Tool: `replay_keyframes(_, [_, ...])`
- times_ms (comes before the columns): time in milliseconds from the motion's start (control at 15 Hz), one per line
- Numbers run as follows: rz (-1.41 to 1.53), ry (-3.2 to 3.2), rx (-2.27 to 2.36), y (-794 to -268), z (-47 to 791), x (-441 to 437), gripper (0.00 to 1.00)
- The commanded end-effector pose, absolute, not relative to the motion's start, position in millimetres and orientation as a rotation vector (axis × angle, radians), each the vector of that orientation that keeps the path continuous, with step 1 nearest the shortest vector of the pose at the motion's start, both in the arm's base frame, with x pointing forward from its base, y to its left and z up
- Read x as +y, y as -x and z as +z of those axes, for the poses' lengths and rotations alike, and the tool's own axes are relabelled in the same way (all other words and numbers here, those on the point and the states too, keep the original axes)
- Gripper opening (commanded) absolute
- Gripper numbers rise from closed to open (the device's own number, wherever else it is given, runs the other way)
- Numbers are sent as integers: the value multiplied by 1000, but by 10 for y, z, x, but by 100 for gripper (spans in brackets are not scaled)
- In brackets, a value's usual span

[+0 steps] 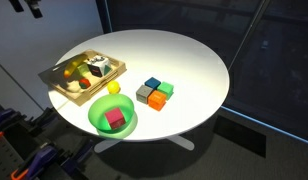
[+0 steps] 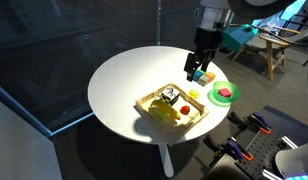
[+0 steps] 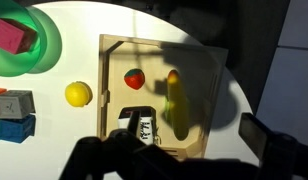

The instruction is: Pick up the banana plush toy and put it on the lime green block

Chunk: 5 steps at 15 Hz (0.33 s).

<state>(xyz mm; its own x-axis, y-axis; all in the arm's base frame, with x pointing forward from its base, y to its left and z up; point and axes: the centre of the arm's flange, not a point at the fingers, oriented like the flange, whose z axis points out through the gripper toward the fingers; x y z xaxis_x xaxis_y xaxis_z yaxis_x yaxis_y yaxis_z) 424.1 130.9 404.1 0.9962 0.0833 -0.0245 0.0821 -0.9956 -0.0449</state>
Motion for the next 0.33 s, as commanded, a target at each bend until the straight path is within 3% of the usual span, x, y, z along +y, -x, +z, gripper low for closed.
replay_keyframes(0, [42,3095,-128,-4238,4039,1308,100])
replay_keyframes(267, [44,3095,-128,-4228,4035,1305,100])
